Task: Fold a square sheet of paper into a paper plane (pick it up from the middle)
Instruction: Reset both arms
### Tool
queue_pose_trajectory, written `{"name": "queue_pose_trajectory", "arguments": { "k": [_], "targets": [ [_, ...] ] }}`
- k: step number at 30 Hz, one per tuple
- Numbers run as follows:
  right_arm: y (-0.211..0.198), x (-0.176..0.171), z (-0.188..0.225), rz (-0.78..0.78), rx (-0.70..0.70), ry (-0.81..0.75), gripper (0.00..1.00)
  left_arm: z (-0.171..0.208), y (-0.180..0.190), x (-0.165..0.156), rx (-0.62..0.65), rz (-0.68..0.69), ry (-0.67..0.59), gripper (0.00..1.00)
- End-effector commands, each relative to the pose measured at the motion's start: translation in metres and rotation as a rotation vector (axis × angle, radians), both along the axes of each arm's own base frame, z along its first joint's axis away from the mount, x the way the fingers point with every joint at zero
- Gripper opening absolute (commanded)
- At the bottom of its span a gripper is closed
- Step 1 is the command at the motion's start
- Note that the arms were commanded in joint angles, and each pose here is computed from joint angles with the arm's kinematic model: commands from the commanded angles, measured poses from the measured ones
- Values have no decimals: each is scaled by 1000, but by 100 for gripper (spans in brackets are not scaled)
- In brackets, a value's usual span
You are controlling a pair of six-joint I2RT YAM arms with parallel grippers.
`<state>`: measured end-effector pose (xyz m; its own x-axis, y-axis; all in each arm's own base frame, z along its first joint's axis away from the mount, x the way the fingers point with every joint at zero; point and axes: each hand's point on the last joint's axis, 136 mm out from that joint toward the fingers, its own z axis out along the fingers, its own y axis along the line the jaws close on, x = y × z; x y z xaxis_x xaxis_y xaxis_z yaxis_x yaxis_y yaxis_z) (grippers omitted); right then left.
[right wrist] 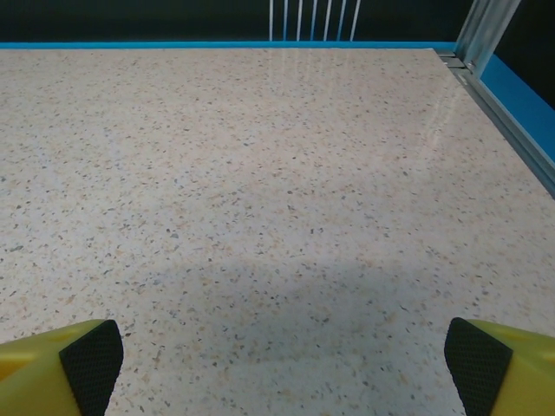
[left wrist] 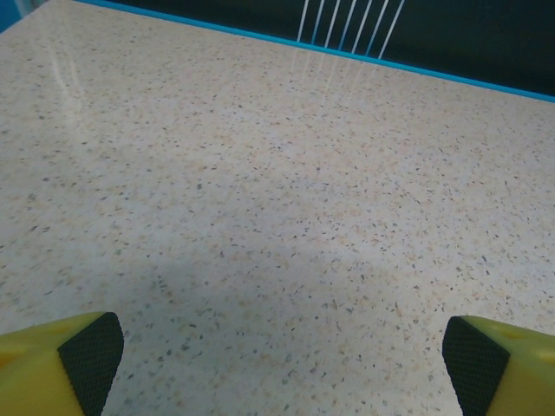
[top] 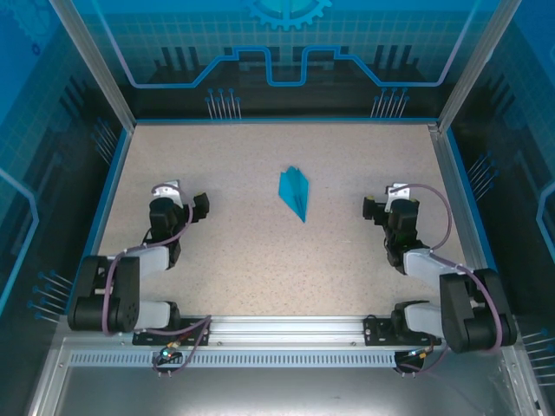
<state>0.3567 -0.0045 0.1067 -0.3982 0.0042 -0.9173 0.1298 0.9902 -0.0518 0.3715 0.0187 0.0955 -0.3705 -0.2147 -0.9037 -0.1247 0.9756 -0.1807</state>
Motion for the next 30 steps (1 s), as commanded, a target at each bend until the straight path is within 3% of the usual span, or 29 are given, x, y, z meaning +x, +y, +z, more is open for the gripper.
{"name": "queue_pose_trajectory", "arguments": {
  "k": [1, 15, 30],
  "targets": [
    [2, 16, 18, 36, -20, -93, 99, 8, -10, 15, 12, -84, -54, 98],
    [13, 36, -11, 85, -38, -28, 99, -4, -17, 24, 68, -88, -12, 98],
    [12, 37, -10, 80, -39, -30, 99, -6, -24, 26, 84, -117, 3, 99]
  ]
}}
